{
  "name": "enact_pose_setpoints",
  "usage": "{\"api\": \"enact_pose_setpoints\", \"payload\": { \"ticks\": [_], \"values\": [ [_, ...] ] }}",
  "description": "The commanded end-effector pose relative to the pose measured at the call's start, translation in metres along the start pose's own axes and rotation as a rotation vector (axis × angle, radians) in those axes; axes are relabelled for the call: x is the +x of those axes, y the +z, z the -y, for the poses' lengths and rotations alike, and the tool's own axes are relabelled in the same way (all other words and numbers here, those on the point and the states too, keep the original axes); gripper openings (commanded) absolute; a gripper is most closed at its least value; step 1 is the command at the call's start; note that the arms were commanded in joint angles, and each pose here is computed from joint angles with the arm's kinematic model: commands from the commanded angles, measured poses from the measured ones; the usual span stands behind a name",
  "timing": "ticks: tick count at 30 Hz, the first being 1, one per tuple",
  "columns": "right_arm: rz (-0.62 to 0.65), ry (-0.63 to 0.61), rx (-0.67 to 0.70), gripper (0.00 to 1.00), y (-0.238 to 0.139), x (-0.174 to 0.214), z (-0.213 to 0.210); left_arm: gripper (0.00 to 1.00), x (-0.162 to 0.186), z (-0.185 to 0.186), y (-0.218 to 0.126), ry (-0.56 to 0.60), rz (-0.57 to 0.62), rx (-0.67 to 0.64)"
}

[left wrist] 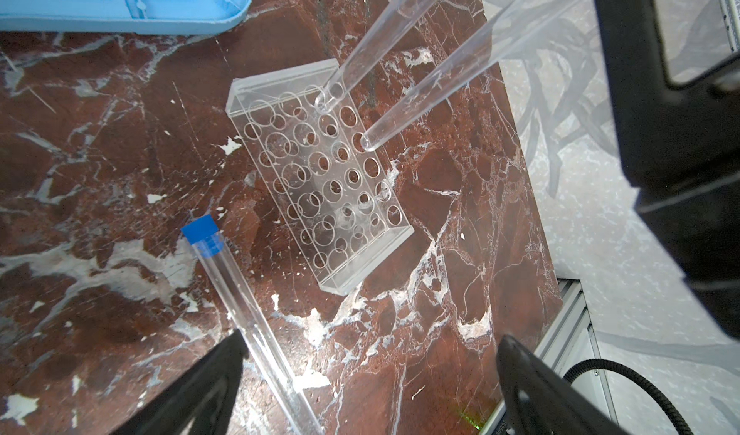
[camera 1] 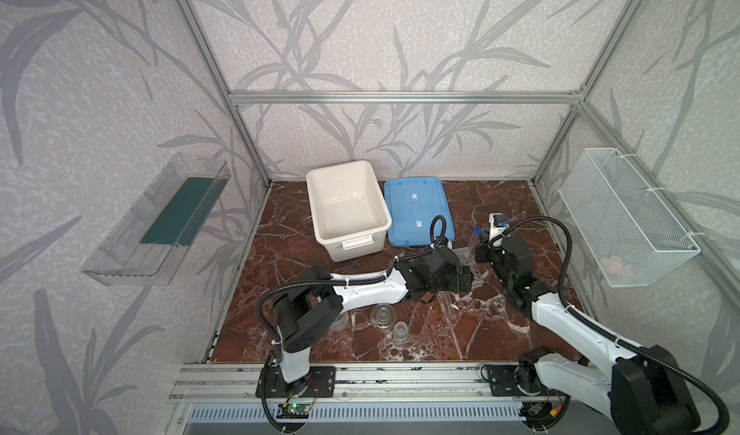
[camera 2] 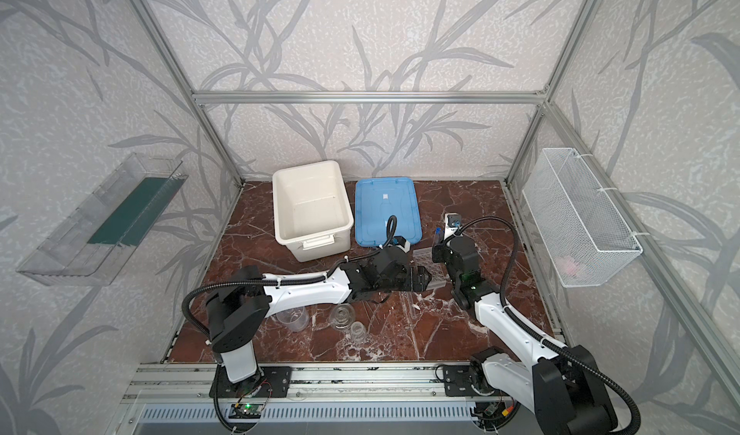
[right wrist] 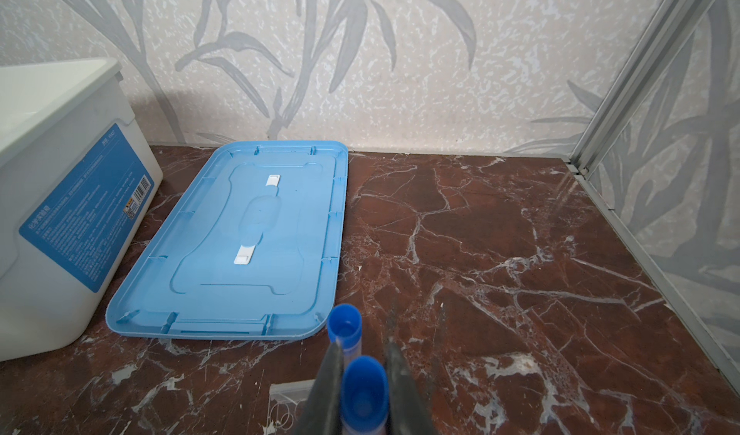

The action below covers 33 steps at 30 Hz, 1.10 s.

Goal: Organize the chemistry lab equipment
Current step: 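Carry the tube with the right gripper over the rack while the left gripper draws back, then lower the tube into the rack with the right gripper while the left gripper advances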

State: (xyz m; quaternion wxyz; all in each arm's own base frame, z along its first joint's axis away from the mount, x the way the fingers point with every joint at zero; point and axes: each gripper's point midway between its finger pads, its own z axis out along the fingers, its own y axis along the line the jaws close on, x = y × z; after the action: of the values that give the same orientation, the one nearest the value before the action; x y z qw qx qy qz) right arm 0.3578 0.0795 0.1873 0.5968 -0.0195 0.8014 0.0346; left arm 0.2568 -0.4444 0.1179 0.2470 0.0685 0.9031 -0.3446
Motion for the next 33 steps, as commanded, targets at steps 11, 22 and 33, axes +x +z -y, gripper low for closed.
{"api": "enact_pose_setpoints", "payload": {
  "ticks": [11, 22, 33],
  "values": [
    [0.019, 0.052, 0.004, 0.18, 0.004, 0.007, 0.001, 0.99, 0.000, -0.006, 0.001, -0.034, 0.003, -0.029],
    [0.002, 0.082, 0.031, 0.20, 0.009, 0.020, 0.005, 0.99, 0.000, -0.022, -0.004, -0.046, 0.008, -0.121],
    [-0.001, 0.102, 0.041, 0.42, 0.004, 0.021, 0.008, 0.99, 0.008, -0.040, -0.012, 0.013, -0.012, -0.285]
  ]
}}
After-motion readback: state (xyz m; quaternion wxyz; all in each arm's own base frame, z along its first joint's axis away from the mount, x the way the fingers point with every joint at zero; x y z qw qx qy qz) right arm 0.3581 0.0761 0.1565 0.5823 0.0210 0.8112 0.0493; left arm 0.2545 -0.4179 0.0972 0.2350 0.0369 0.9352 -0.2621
